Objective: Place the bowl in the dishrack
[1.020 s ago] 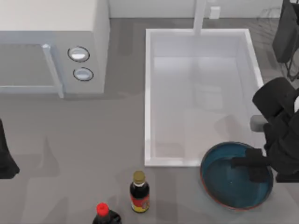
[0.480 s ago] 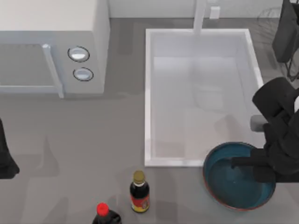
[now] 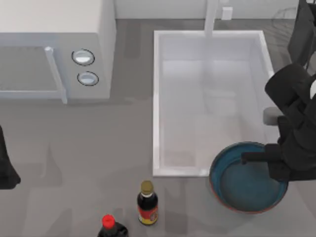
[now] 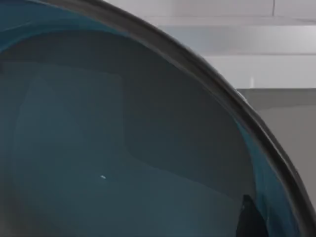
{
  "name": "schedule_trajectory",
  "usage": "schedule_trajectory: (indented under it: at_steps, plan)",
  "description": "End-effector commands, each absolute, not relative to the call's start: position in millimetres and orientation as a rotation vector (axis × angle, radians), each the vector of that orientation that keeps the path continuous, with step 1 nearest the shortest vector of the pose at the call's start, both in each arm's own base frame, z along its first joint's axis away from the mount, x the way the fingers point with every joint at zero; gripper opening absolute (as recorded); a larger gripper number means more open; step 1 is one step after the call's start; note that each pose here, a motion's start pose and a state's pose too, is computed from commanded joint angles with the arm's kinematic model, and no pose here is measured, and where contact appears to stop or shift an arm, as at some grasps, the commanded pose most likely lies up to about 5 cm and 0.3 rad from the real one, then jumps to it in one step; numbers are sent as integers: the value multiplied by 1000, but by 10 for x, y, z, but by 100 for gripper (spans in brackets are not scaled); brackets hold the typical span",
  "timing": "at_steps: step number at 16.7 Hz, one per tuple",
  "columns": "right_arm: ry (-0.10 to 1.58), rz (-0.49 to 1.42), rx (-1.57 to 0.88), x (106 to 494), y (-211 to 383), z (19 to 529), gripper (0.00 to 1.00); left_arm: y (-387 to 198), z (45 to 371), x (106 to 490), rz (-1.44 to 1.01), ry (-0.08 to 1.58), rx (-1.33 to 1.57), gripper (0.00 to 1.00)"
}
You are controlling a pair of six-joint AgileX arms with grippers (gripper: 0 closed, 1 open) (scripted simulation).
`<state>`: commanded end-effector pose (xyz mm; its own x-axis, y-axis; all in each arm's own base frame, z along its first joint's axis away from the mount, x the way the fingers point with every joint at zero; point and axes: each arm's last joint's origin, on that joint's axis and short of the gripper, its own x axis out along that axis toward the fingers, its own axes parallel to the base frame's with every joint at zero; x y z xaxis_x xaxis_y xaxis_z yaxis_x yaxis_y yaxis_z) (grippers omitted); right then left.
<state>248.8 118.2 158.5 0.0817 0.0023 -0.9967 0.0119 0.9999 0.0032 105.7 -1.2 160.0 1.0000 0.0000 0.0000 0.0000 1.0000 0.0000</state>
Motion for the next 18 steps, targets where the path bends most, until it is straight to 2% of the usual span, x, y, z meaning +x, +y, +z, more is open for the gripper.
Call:
schedule_trajectory:
  at_steps: [4, 10, 13, 18]
  plan:
    - [1511, -19, 6, 2586, 1228, 2195, 0, -12, 1600, 1057, 0, 0, 0, 100]
    - [1509, -15, 4, 2437, 1153, 3148, 0, -12, 1600, 1057, 0, 0, 0, 100]
    - [1490, -7, 10, 2372, 1117, 3324, 0, -12, 1600, 1057, 0, 0, 0, 100]
    - [1492, -4, 8, 2376, 1129, 3310, 0, -12, 1600, 1057, 0, 0, 0, 100]
